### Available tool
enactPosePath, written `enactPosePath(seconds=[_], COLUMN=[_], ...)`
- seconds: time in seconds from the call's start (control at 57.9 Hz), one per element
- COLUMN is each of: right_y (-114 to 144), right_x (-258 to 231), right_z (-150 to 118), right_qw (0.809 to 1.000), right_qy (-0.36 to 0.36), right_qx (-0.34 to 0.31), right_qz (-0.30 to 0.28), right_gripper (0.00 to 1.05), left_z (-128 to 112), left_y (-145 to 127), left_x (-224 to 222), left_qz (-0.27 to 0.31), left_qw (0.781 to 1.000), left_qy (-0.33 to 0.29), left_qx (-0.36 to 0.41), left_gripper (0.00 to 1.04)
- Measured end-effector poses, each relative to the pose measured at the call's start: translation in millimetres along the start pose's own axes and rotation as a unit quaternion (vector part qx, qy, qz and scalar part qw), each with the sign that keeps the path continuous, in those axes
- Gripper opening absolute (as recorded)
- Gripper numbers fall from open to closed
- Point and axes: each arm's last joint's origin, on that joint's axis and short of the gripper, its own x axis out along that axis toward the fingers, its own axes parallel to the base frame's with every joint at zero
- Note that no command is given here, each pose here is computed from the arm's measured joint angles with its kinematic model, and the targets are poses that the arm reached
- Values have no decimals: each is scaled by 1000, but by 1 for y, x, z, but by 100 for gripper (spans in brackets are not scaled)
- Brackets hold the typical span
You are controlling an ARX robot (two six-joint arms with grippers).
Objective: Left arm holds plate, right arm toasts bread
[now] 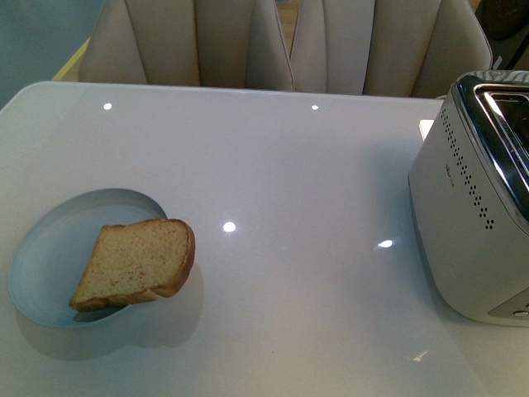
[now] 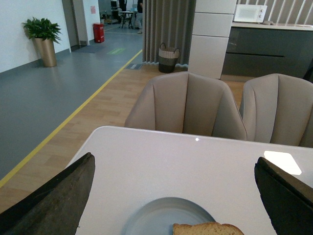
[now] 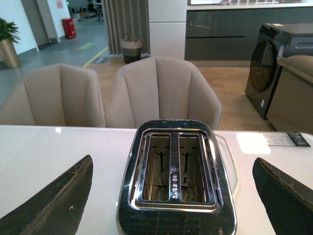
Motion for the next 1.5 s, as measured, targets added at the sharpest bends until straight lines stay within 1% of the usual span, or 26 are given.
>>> enactPosePath(seconds=[0.622, 0.656, 0.673, 0.708, 0.743, 0.812, 0.898, 1.002, 1.157, 1.295, 1.416, 1.502], right_y=[0, 0, 0, 0, 0, 0, 0, 0, 0, 0, 0, 0], right_x=[0, 0, 0, 0, 0, 0, 0, 0, 0, 0, 0, 0], right_z=[0, 0, 0, 0, 0, 0, 0, 0, 0, 0, 0, 0], right_qw=[1000, 1000, 1000, 1000, 1000, 1000, 1000, 1000, 1000, 1000, 1000, 1000], right_qy=[0, 0, 0, 0, 0, 0, 0, 0, 0, 0, 0, 0], right_qx=[0, 0, 0, 0, 0, 0, 0, 0, 0, 0, 0, 0], right_qz=[0, 0, 0, 2, 1, 1, 0, 0, 0, 0, 0, 0], right_gripper=[96, 96, 96, 96, 96, 96, 96, 96, 96, 96, 96, 96], left_z=[0, -1, 0, 1, 0, -2, -4, -19, -52, -101, -129, -152], left_y=[0, 0, 1, 3, 6, 12, 26, 43, 62, 81, 88, 90], left_x=[0, 0, 0, 2, 4, 10, 28, 52, 85, 113, 124, 134], left_qz=[0, -41, -66, -93, -104, -114, -104, -85, -52, -9, 16, 23], left_qw=[1000, 998, 991, 977, 968, 958, 958, 954, 945, 924, 908, 897], left_qy=[0, 54, 111, 180, 214, 241, 246, 264, 305, 367, 403, 429], left_qx=[0, -15, -36, -63, -82, -106, -105, -115, -104, -107, -111, -109], left_gripper=[98, 98, 98, 98, 98, 98, 98, 98, 98, 98, 98, 98])
